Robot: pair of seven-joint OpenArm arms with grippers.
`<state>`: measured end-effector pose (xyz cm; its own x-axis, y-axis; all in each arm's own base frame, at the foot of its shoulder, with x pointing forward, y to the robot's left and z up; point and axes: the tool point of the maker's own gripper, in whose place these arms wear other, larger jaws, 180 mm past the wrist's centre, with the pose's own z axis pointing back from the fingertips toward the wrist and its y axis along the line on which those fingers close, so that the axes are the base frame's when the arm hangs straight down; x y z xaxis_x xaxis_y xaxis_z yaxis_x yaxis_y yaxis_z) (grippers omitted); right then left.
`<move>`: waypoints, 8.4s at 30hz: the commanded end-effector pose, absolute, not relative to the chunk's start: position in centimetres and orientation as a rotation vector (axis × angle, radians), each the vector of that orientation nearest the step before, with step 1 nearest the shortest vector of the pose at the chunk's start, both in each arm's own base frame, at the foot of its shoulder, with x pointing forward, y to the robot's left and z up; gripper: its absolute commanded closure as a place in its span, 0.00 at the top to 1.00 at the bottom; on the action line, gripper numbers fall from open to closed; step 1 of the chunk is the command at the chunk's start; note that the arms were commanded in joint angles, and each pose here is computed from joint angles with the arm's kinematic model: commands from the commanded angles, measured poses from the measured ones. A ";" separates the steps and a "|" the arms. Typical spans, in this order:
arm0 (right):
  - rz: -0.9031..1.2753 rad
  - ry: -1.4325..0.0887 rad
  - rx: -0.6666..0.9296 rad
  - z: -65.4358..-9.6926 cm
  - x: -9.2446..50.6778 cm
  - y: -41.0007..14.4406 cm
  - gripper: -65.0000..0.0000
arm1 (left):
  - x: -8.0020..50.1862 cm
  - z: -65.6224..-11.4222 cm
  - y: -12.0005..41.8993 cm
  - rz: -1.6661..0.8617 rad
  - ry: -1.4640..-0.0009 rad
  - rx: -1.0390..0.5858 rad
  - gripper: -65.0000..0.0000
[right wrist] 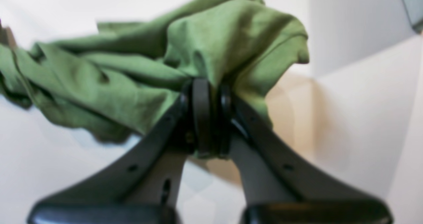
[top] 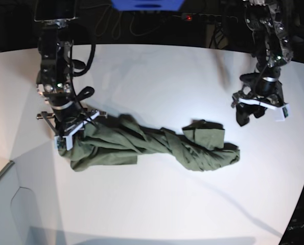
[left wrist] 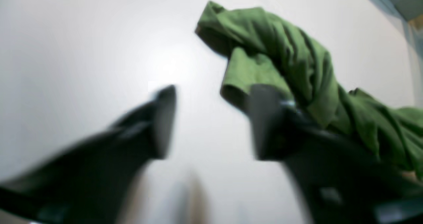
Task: Layout the t-shirt on the table in an organized manner, then fold the t-shirt properly
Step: 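Stretch the shirt lengthwise, left gripper pulling away from the right gripper, then lower the stretched shirt onto the table and release with the left gripper, then regrasp a shirt edge with the left gripper while the right holds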
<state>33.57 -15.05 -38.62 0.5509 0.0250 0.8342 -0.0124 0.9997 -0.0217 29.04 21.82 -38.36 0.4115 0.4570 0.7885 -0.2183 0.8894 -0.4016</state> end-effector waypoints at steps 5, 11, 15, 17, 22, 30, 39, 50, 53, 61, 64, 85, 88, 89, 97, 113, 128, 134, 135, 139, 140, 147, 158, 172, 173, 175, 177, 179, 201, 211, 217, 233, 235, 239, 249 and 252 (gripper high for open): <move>0.034 -1.044 -0.041 -37.0 34.3 -16.1 0.00 | 33.5 -36.7 22.3 0.446 -1.146 -0.280 0.81; 0.036 -1.027 -0.043 -37.6 33.6 -16.1 0.00 | 38.5 -36.8 23.7 0.480 -1.147 -0.299 0.81; 0.036 -1.005 -0.043 -38.3 32.9 -16.1 0.00 | 41.3 -38.6 24.2 0.532 -1.087 -0.322 0.81; 0.036 -1.002 -0.043 -38.4 32.8 -16.1 0.00 | 42.2 -39.7 23.9 0.557 -1.048 -0.342 0.81; 0.036 -0.989 -0.042 -38.9 32.3 -16.1 0.00 | 43.9 -41.7 23.4 0.602 -0.963 -0.376 0.81; 0.037 -0.982 -0.044 -39.1 32.0 -16.1 0.00 | 44.7 -42.4 22.1 0.590 -0.925 -0.396 0.75; 0.038 -0.981 -0.045 -39.1 32.0 -16.1 0.00 | 45.8 -41.6 20.6 0.493 -1.028 -0.348 0.00; 0.025 -1.053 -0.089 -36.6 33.0 -18.1 0.00 | 44.2 -29.8 24.2 0.405 -1.392 -0.295 0.00; 0.022 -1.108 -0.088 -34.5 34.2 -17.9 0.00 | 44.0 -25.8 23.8 0.330 -1.466 -0.289 0.00; 0.026 -1.258 -0.098 -29.0 36.1 -17.7 0.00 | 43.2 -17.8 21.6 0.192 -1.607 -0.308 0.00; 0.027 -1.278 -0.101 -28.2 36.2 -17.7 0.00 | 43.0 -19.1 21.7 0.208 -1.580 -0.309 0.00; 0.033 -1.186 -0.097 -31.3 33.7 -17.7 0.00 | 29.3 -39.9 27.1 0.650 -1.079 -0.364 0.63; 0.033 -1.181 -0.096 -31.5 33.6 -17.6 0.00 | 29.3 -39.4 28.3 0.671 -1.102 -0.347 0.65; 0.033 -1.175 -0.096 -31.7 33.4 -17.6 0.00 | 29.5 -39.2 28.4 0.672 -1.107 -0.347 0.65; 0.038 -1.144 -0.092 -32.7 32.4 -17.5 0.00 | 37.0 -35.3 25.8 0.581 -1.208 -0.401 0.65; 0.031 -1.086 -0.097 -33.3 32.4 -17.8 0.37 | 38.4 -41.5 24.4 0.545 -1.035 -0.298 0.65; 0.038 -1.101 -0.102 -32.4 31.0 -17.6 0.43 | 37.0 -45.5 22.6 0.581 -0.921 -0.326 0.52; 0.044 -1.048 -0.098 -33.9 29.2 -17.4 0.43 | 38.1 -45.8 22.2 0.600 -0.905 -0.350 0.15; 0.045 -1.035 -0.097 -34.3 28.9 -17.4 0.43 | 38.4 -45.8 22.1 0.603 -0.902 -0.354 0.09; 0.063 -0.976 -0.072 -36.5 28.0 -16.5 0.43 | 38.8 -45.5 21.9 0.599 -0.905 -0.362 0.00; 0.074 -0.952 -0.062 -37.5 27.8 -16.1 0.44 | 39.0 -45.0 22.1 0.593 -0.922 -0.360 0.00; 0.068 -0.849 -0.048 -41.9 28.6 -16.1 0.66 | 39.1 -42.1 22.9 0.551 -1.013 -0.341 0.00; -0.001 -0.764 -0.083 -45.2 30.2 -19.1 0.66 | 38.3 -42.7 23.3 0.557 -1.003 -0.326 0.00; -0.006 -0.917 -0.123 -39.7 32.9 -20.5 0.00 | 37.9 -38.8 23.7 0.502 -1.115 -0.307 0.00; -0.005 -0.961 -0.129 -37.9 33.3 -20.5 0.00 | 37.8 -37.9 23.8 0.490 -1.139 -0.301 0.00; 0.008 -1.069 -0.145 -33.9 34.5 -20.4 0.00 | 37.7 -36.0 23.8 0.464 -1.187 -0.294 0.00; 0.019 -1.152 -0.148 -30.9 35.5 -20.0 0.00 | 37.3 -34.9 23.8 0.446 -1.215 -0.287 0.00; 0.016 -1.215 -0.148 -28.6 36.9 -19.8 0.00 | 36.8 -34.4 23.8 0.433 -1.225 -0.279 0.00; 0.199 -1.160 0.003 -31.1 45.4 -10.8 0.67 | 31.6 -38.1 23.7 0.426 -1.119 -0.243 0.00; 0.189 -1.030 0.053 -37.2 36.2 -9.6 0.67 | 32.0 -37.8 23.8 0.425 -1.129 -0.244 0.00; 0.166 -0.900 0.088 -41.9 34.1 -8.2 0.67 | 32.0 -37.7 23.8 0.424 -1.130 -0.245 0.00; 0.157 -0.749 0.117 -46.9 35.2 -6.9 0.25 | 32.0 -37.8 23.7 0.427 -1.128 -0.247 0.00; 0.150 -0.763 0.115 -46.4 35.5 -7.1 0.02 | 32.0 -37.8 23.7 0.426 -1.128 -0.245 0.00; 0.157 -0.860 0.101 -43.2 35.8 -7.8 0.00 | 32.0 -37.7 23.8 0.422 -1.131 -0.244 0.00; 0.184 -1.213 0.065 -30.0 35.6 -8.9 0.00 | 32.3 -33.8 25.9 0.522 -1.246 -0.299 0.00; 0.161 -1.236 0.049 -29.2 35.7 -9.8 0.00 | 32.3 -33.6 26.5 0.507 -1.248 -0.284 0.00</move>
<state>34.92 -9.37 -30.95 0.3782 0.0945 0.9209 -0.1620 0.9862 -0.0346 31.64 25.74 -35.44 0.2845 0.5279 0.8002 -0.2285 0.8480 -0.4782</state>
